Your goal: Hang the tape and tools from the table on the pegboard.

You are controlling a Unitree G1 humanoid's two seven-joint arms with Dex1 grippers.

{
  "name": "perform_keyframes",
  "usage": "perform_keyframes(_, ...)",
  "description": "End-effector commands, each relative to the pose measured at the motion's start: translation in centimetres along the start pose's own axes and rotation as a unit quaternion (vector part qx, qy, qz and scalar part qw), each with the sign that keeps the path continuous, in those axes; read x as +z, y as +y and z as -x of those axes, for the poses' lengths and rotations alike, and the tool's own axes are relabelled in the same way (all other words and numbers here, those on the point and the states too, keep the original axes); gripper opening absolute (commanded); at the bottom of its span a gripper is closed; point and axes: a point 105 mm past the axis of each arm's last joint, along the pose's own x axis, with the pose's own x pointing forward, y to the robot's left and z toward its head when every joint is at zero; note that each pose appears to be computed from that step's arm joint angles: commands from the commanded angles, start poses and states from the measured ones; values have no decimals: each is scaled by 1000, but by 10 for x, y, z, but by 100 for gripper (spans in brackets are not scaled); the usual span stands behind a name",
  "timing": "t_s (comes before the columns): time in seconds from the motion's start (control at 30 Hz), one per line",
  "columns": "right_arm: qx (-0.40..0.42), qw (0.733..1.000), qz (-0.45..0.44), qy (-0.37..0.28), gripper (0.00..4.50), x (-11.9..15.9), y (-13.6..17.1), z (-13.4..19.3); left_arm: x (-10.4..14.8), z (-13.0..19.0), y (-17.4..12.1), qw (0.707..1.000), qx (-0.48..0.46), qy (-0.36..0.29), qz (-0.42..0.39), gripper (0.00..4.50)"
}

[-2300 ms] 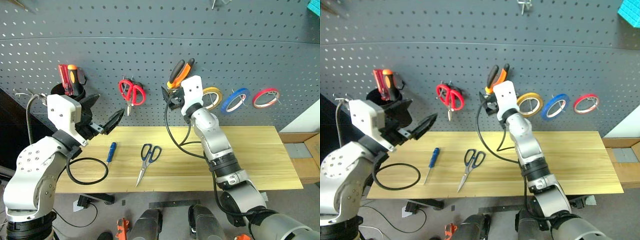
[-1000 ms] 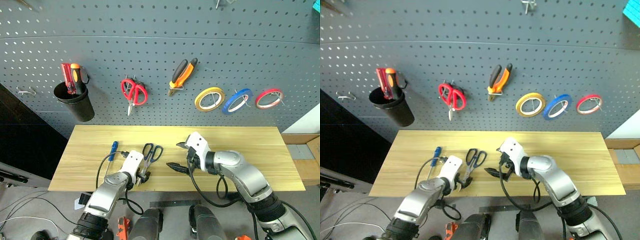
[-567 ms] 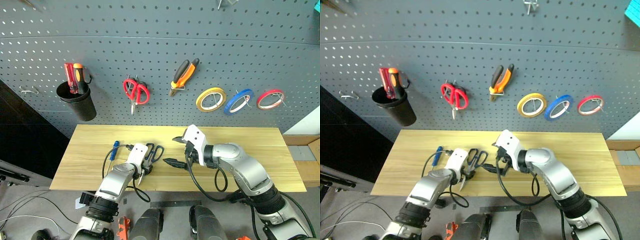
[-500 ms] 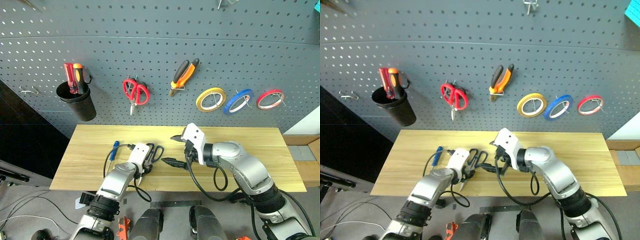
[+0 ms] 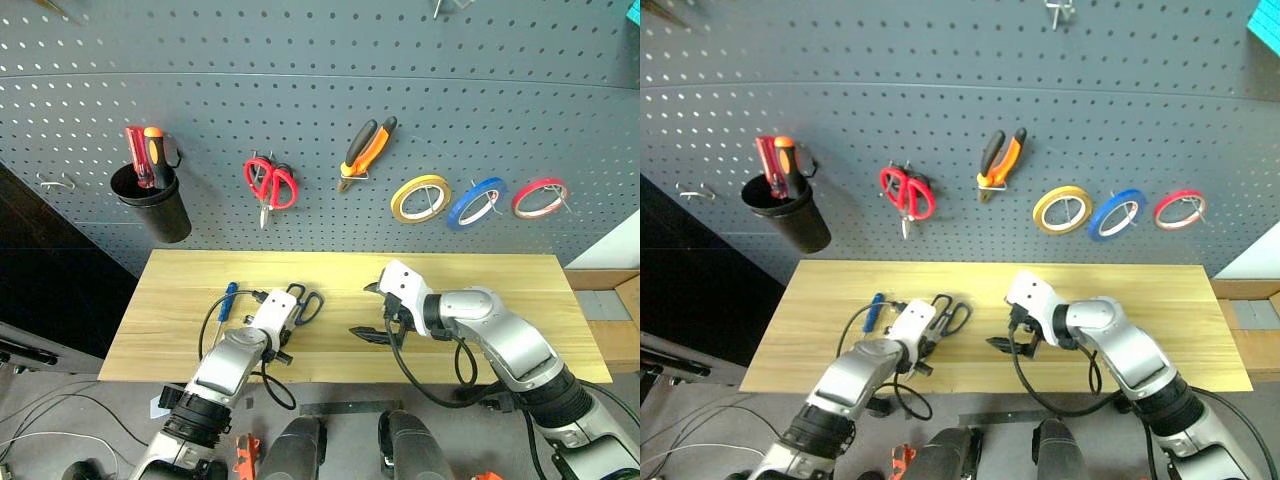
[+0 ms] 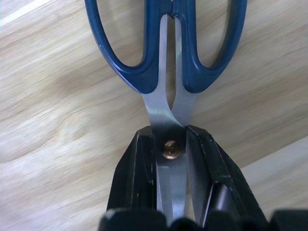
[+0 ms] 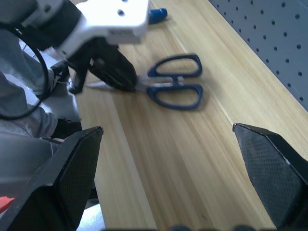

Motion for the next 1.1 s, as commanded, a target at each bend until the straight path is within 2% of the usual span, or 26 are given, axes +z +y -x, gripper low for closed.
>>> perform_keyframes(0.03, 9, 999, 17, -29, 450, 13, -2, 7, 16, 22, 11, 997, 1, -74, -32, 56)
perform_keyframes(0.1, 24, 998, 16, -47, 450, 21, -5, 12, 34, 46, 6, 986, -29, -152, -61, 56)
perform_keyframes(0.2, 71, 993, 37, -82, 450, 35, 1, 15, 42, 75, 6, 966, -32, -235, -102, 56)
perform_keyframes(0.33, 75, 989, 45, -116, 450, 47, -10, 15, 62, 112, 19, 931, 9, -354, -83, 56)
perform_keyframes(0.43, 59, 989, 34, -133, 450, 51, -25, 19, 72, 134, 33, 912, 55, -400, -80, 55)
perform_keyframes(0.53, 43, 982, 13, -181, 450, 66, -40, 34, 86, 156, 50, 889, 102, -444, -58, 55)
perform_keyframes(0.63, 36, 976, 6, -217, 450, 79, -47, 46, 99, 172, 58, 869, 113, -479, -46, 55)
perform_keyframes(0.77, 37, 969, 13, -244, 450, 93, -49, 54, 115, 176, 56, 859, 82, -505, -38, 55)
perform_keyframes(1.1, 32, 969, 29, -244, 450, 100, -48, 53, 126, 145, 45, 871, 47, -486, -59, 55)
